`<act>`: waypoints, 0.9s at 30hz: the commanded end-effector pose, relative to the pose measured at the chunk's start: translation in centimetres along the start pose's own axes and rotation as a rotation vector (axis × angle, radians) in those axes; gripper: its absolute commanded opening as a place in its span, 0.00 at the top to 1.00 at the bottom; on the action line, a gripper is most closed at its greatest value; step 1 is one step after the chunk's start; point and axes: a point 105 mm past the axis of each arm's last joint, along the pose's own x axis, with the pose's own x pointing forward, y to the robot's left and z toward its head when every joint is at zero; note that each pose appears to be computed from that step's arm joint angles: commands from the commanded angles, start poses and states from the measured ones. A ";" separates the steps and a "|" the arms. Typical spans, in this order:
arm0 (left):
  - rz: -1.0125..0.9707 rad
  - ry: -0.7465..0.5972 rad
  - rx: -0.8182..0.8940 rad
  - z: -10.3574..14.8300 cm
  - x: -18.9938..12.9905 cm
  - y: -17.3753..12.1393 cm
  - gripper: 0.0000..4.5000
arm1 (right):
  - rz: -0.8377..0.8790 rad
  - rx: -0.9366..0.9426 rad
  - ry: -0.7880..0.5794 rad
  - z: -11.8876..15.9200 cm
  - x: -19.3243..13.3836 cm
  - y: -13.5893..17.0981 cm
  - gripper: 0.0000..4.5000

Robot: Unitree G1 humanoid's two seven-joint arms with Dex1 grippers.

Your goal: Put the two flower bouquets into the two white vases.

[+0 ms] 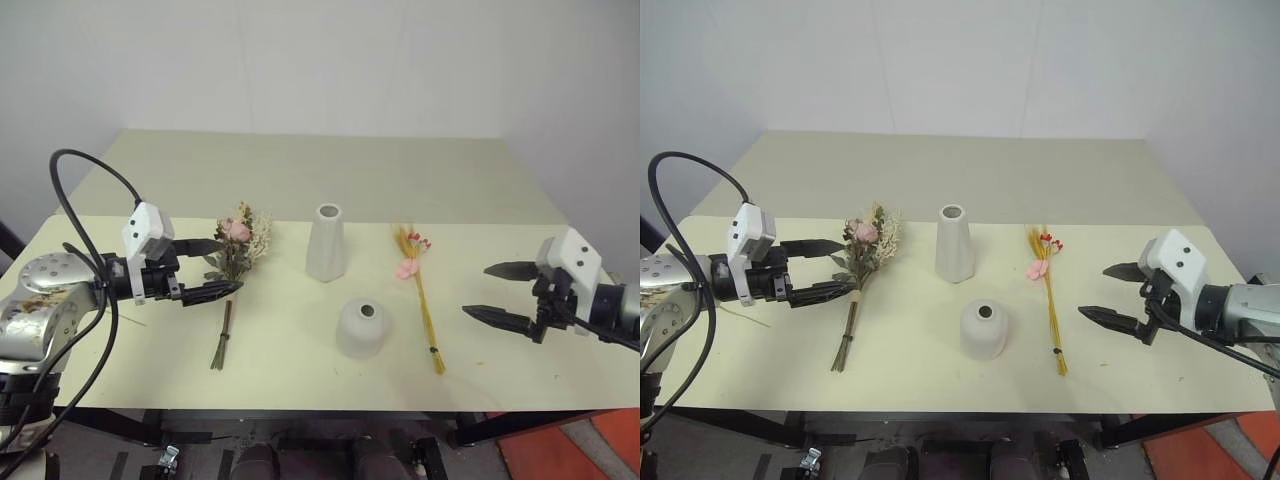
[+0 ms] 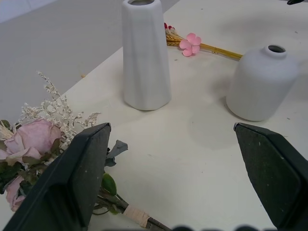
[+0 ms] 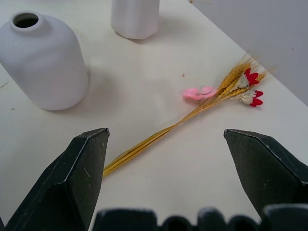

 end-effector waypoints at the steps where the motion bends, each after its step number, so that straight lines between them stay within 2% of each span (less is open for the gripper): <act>1: 0.001 -0.038 0.044 1.3 -0.3 -0.2 0.01 | -0.027 -0.062 -0.024 1.3 -0.6 -0.7 0.00; 7: 0.031 -0.029 0.044 1.1 -0.2 0.1 0.01 | -0.030 -0.067 -0.028 1.4 -0.5 -0.7 0.00; 8: 0.052 0.008 0.022 0.7 -0.1 0.4 0.01 | -0.031 -0.068 -0.030 1.4 -0.5 -0.7 0.00; 12: 0.206 0.327 -0.073 -2.4 0.9 2.4 0.01 | -0.028 -0.071 -0.039 1.6 -0.3 -0.7 0.00; 14: 0.278 0.446 -0.176 -3.9 1.5 3.5 0.01 | -0.023 -0.076 -0.047 1.8 -0.2 -0.6 0.00; 20: 0.362 0.653 -0.336 -6.3 3.4 3.9 0.01 | -0.019 -0.098 -0.065 2.5 0.0 -0.7 0.00; 24: 0.353 0.698 -0.379 -7.0 4.6 3.4 0.01 | -0.024 -0.106 -0.073 2.8 0.0 -0.8 0.00; 27: 0.386 0.732 -0.388 -7.8 5.3 3.8 0.14 | -0.029 -0.106 -0.084 3.0 -0.1 -0.8 0.00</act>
